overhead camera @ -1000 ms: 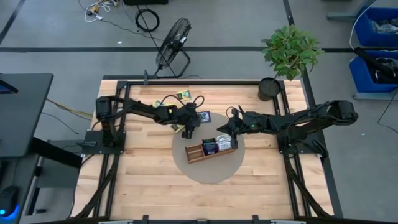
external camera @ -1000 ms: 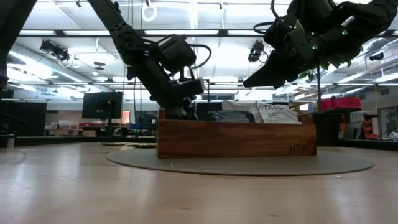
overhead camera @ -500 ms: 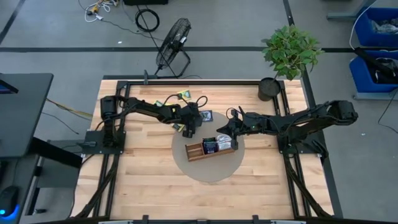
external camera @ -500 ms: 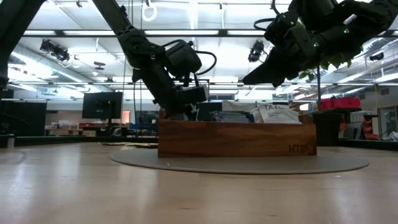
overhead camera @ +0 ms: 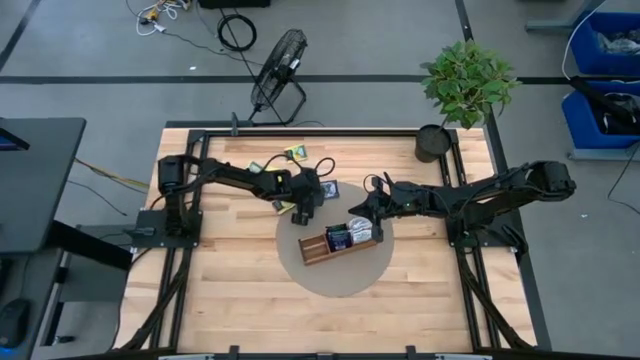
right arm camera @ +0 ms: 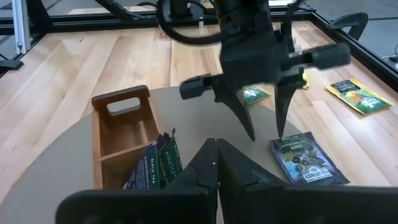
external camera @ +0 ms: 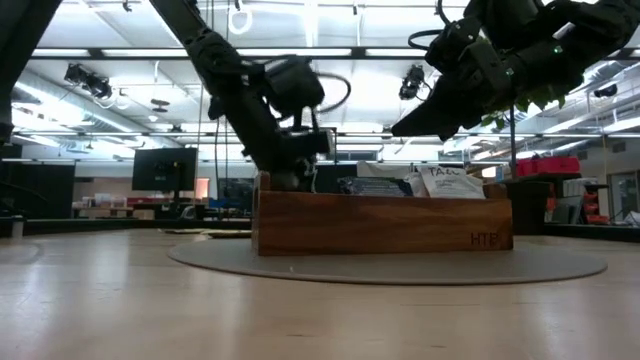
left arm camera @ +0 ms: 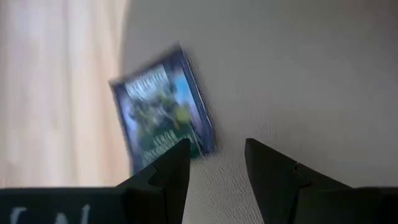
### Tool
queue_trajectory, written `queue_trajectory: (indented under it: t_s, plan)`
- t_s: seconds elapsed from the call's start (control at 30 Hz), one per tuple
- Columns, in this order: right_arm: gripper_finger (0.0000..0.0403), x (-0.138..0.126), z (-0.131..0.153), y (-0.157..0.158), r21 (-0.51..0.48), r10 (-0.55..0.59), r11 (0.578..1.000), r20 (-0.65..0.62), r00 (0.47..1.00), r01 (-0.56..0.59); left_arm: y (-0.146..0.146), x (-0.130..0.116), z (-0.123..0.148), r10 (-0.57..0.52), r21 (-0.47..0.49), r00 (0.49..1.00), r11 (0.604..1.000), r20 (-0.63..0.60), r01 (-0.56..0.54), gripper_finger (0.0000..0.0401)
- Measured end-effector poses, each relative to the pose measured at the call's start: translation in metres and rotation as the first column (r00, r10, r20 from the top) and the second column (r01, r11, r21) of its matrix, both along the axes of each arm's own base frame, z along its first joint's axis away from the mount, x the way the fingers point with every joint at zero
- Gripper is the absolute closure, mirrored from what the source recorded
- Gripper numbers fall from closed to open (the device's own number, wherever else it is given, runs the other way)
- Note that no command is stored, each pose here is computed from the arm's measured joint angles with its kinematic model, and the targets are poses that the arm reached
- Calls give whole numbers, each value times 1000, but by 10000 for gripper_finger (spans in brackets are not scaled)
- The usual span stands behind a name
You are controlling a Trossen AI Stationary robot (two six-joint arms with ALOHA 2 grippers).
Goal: Pick & Place Tea
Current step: Put the purple tea bag into the middle section of the wooden organizer
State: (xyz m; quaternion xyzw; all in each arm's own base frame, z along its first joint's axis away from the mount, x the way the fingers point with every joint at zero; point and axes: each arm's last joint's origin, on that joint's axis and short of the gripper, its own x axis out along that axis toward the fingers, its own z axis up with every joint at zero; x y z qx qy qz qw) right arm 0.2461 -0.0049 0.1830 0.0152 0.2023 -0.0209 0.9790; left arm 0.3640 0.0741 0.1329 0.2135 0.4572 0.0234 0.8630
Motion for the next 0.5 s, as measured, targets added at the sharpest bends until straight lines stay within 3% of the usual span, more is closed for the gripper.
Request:
queue_trajectory:
  t_s: [0.13,0.5]
  plan:
    - [400,0,0,0,3,-1,1000,0,1000,1,2,3,15,-14,32,998,999,64,12,240]
    - [400,0,0,0,-2,1,1000,5,1000,-1,16,1,3,-33,-25,998,999,56,34,240]
